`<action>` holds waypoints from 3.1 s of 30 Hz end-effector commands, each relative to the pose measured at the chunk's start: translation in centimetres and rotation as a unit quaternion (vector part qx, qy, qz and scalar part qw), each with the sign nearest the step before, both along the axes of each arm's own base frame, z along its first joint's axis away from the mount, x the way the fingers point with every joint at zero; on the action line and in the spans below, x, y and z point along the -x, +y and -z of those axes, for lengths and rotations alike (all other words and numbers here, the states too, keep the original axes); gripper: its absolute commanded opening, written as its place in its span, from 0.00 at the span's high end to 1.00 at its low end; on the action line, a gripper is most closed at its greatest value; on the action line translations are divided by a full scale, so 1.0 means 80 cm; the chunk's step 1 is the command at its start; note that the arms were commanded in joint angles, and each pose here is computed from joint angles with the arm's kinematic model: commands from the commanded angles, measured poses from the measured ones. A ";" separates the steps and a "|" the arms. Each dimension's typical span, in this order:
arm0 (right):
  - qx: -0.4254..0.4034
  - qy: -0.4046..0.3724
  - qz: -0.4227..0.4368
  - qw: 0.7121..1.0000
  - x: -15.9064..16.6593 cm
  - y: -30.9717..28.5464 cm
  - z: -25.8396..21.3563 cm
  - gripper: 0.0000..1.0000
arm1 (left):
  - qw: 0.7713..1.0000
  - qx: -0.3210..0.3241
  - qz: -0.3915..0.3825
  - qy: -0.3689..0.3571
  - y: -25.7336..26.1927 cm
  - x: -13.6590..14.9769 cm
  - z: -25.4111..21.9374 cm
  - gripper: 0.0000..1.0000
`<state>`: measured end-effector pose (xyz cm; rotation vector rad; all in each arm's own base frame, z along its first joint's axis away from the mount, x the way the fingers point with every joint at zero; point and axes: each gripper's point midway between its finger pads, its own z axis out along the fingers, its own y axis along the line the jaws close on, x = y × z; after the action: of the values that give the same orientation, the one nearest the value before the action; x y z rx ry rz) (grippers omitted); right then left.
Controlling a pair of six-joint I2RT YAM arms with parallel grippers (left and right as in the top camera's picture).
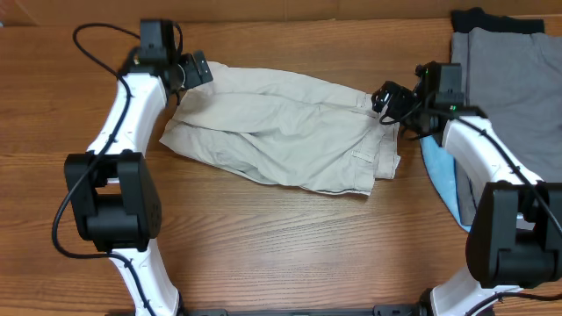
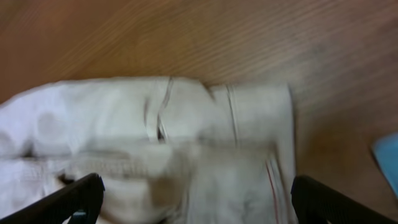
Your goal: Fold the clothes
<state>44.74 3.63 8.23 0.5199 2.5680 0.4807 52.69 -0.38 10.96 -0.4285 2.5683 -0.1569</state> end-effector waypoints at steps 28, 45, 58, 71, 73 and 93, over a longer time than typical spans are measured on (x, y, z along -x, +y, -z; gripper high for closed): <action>-0.093 0.146 -0.128 0.977 0.118 0.051 0.107 0.04 | 0.970 -0.018 0.216 0.107 -0.029 0.081 -0.037 0.00; -0.247 0.074 -0.103 0.961 0.093 0.020 0.042 0.96 | 0.974 -0.014 0.199 0.104 -0.025 0.077 -0.038 0.00; -0.129 0.030 -0.148 0.980 0.068 0.007 -0.149 0.96 | 0.984 0.001 0.150 0.101 0.006 0.075 -0.046 0.00; -0.057 -0.029 -0.203 0.977 -0.011 0.266 -0.070 0.96 | 0.984 0.001 0.152 0.097 0.004 0.073 -0.046 0.00; -0.067 -0.036 -0.214 0.974 -0.019 0.289 -0.053 0.96 | 0.984 0.001 0.152 0.097 0.004 0.072 -0.046 0.00; 0.002 -0.068 -0.175 0.982 -0.035 0.158 -0.200 0.00 | 0.960 0.042 0.278 0.012 -0.081 0.044 -0.066 0.00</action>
<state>45.36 24.99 18.08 -0.1197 2.6429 0.9221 48.48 -2.76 15.05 0.0740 2.7302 -0.3670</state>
